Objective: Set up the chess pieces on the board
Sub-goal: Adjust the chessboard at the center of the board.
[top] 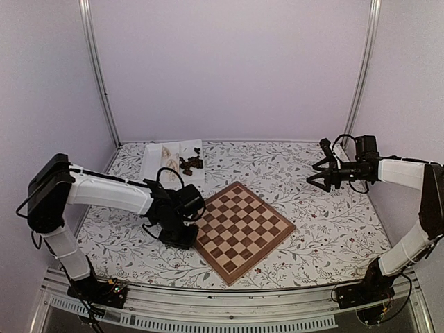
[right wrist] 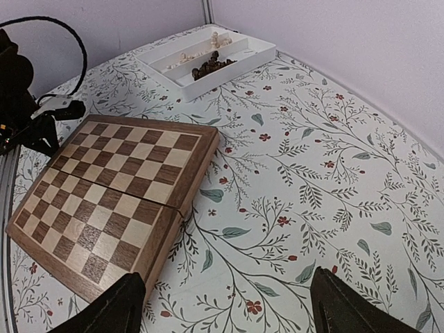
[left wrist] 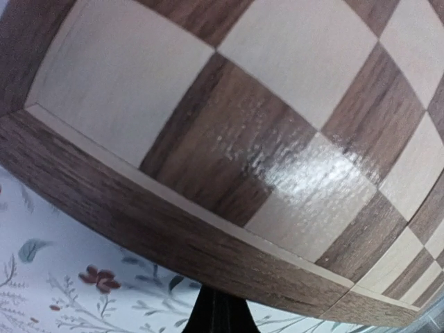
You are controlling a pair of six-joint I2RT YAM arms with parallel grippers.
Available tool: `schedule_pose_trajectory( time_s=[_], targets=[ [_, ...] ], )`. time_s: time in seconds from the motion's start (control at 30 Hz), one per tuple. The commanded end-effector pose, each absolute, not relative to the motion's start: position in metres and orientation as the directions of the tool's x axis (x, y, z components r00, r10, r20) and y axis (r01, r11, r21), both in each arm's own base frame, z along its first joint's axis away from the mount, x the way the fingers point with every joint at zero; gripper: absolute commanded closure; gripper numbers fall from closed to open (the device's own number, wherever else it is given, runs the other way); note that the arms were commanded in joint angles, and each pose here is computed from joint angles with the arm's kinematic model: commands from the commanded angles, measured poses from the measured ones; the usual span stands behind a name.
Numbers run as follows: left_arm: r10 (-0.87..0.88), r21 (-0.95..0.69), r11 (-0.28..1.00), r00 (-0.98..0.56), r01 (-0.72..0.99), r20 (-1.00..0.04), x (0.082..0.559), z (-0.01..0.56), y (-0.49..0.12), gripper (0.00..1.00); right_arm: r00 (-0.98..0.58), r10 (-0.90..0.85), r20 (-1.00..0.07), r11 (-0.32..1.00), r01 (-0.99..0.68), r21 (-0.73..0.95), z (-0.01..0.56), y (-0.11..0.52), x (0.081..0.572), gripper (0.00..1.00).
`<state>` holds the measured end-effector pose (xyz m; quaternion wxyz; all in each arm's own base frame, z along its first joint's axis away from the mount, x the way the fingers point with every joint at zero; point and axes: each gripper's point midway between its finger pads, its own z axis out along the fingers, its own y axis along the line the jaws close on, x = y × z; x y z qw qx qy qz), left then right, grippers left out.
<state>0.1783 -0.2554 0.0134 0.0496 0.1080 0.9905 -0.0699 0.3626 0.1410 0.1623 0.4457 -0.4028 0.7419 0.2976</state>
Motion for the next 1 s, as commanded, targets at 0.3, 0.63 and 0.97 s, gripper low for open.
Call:
schedule_pose_trajectory(
  time_s=[0.3,0.63,0.97],
  targets=[
    [0.327,-0.188,0.89,-0.87,0.414,-0.369,0.328,0.005,-0.384,1.0,-0.31,-0.355,-0.882,0.524,-0.847,0.086,0.155,0.135,0.376,0.16],
    [0.248,-0.209,0.887,-0.806,0.412,-0.538,0.422,0.023,-0.403,1.0,-0.423,-0.395,-0.815,0.745,-0.667,-0.015,0.137,0.078,0.42,0.17],
    [0.245,-0.092,0.92,-0.743,0.381,-0.623,0.478,0.1,-0.322,0.58,-0.467,-0.4,-0.789,0.762,-0.648,-0.003,0.119,0.064,0.424,0.18]
  ],
)
